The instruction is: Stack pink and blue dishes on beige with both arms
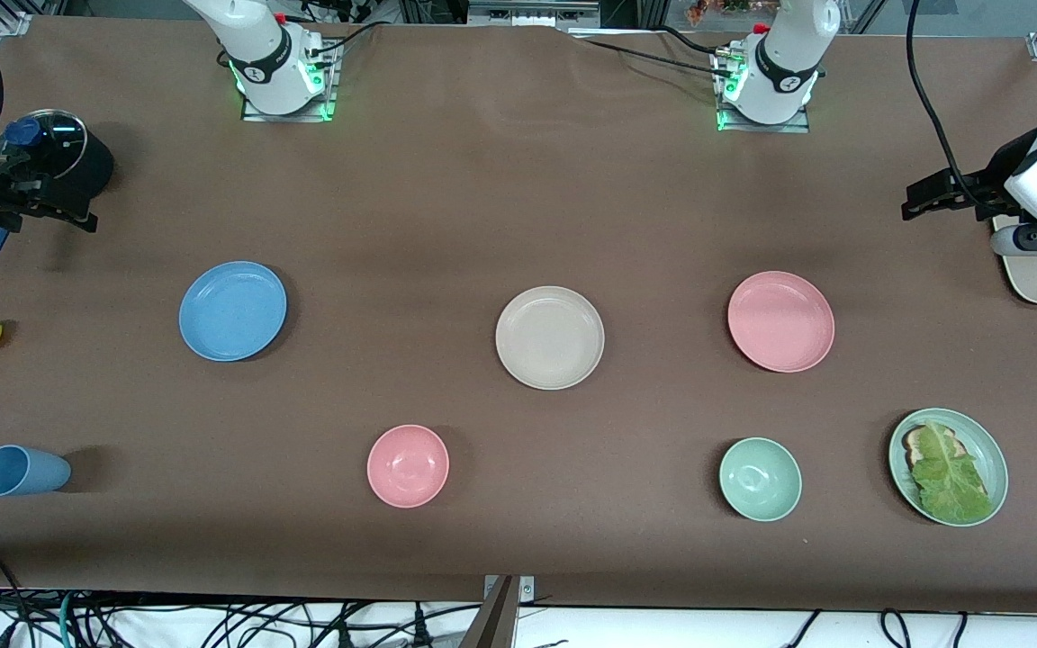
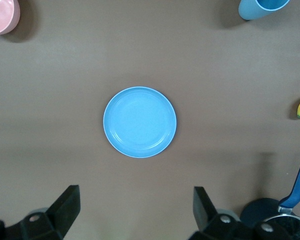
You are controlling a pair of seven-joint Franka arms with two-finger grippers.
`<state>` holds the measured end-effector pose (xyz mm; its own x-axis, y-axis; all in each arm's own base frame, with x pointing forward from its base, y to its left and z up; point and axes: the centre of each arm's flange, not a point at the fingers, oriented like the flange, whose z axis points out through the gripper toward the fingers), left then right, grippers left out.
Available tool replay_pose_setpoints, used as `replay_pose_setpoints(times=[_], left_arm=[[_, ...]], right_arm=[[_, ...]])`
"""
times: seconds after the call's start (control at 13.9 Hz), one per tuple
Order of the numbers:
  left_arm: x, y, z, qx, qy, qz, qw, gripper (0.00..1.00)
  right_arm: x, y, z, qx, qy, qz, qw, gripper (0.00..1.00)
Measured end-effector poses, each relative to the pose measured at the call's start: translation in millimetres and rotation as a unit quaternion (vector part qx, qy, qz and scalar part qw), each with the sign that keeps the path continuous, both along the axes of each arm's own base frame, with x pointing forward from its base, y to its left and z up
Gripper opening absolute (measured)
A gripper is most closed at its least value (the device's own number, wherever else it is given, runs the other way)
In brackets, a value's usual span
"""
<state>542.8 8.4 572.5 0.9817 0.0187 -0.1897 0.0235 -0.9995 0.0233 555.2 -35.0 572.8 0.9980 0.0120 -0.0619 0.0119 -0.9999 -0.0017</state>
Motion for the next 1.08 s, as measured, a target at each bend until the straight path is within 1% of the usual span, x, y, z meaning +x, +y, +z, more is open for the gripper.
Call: replay_pose_setpoints(times=[0.36, 1.08], left_arm=[[2.2, 6.3, -3.7, 0.0, 0.001, 0.006, 1.0, 1.0], [2.5, 6.0, -3.4, 0.0, 0.0, 0.006, 1.0, 1.0]], right_arm=[[1.4, -0.4, 0.1, 0.0, -0.004, 0.0, 1.0, 1.0], [1.6, -1.0, 0.0, 0.0, -0.005, -0.001, 1.0, 1.0]])
